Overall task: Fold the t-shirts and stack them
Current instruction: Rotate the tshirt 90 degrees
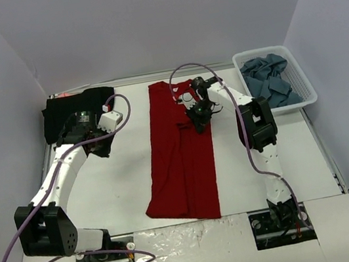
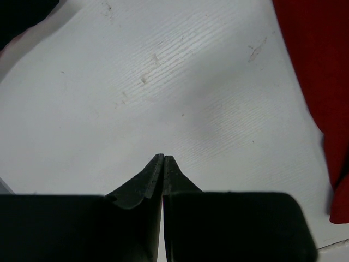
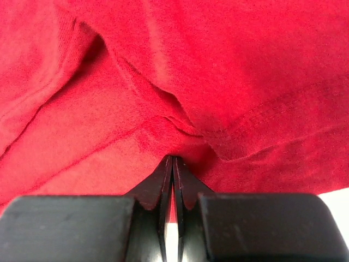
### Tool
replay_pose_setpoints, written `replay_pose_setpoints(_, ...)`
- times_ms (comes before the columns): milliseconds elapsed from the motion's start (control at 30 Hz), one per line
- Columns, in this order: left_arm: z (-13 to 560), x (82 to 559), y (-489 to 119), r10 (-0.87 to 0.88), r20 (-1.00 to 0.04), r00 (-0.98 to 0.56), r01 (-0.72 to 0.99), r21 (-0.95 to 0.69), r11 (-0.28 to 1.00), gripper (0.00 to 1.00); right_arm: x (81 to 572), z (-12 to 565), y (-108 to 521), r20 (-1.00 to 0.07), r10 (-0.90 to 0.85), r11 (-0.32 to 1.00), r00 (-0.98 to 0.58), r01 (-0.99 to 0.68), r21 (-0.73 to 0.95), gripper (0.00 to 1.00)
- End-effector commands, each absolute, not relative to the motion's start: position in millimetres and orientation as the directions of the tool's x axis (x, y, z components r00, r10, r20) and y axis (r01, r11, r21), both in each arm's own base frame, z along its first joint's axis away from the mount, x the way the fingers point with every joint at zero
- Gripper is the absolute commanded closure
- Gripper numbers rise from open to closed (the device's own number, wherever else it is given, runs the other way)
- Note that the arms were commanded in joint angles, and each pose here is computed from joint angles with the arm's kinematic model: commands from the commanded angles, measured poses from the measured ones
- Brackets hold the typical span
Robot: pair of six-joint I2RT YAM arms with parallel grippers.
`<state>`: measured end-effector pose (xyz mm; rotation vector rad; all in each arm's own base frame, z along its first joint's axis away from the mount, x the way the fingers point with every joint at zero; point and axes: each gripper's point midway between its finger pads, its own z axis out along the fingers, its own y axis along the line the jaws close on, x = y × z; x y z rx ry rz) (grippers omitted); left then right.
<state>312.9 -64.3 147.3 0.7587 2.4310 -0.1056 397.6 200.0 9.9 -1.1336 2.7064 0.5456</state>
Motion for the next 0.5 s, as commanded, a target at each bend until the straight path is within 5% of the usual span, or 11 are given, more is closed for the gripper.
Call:
replay_pose_setpoints(0, 160, 328, -56, 0.453, -0.600, -0.660, 0.492, 0.111, 0.863, 0.98, 432, -26, 186, -0.247, -0.666, 0.689, -0.704, -0.707, 0.157, 1.00)
replay_pose_setpoints(467, 140, 343, -35, 0.439, -0.538, -0.720, 0.442, 0.132, 0.887, 0.98, 547, -20, 190, -0.431, -0.614, 0.736, -0.661, -0.677, -0.010, 1.00)
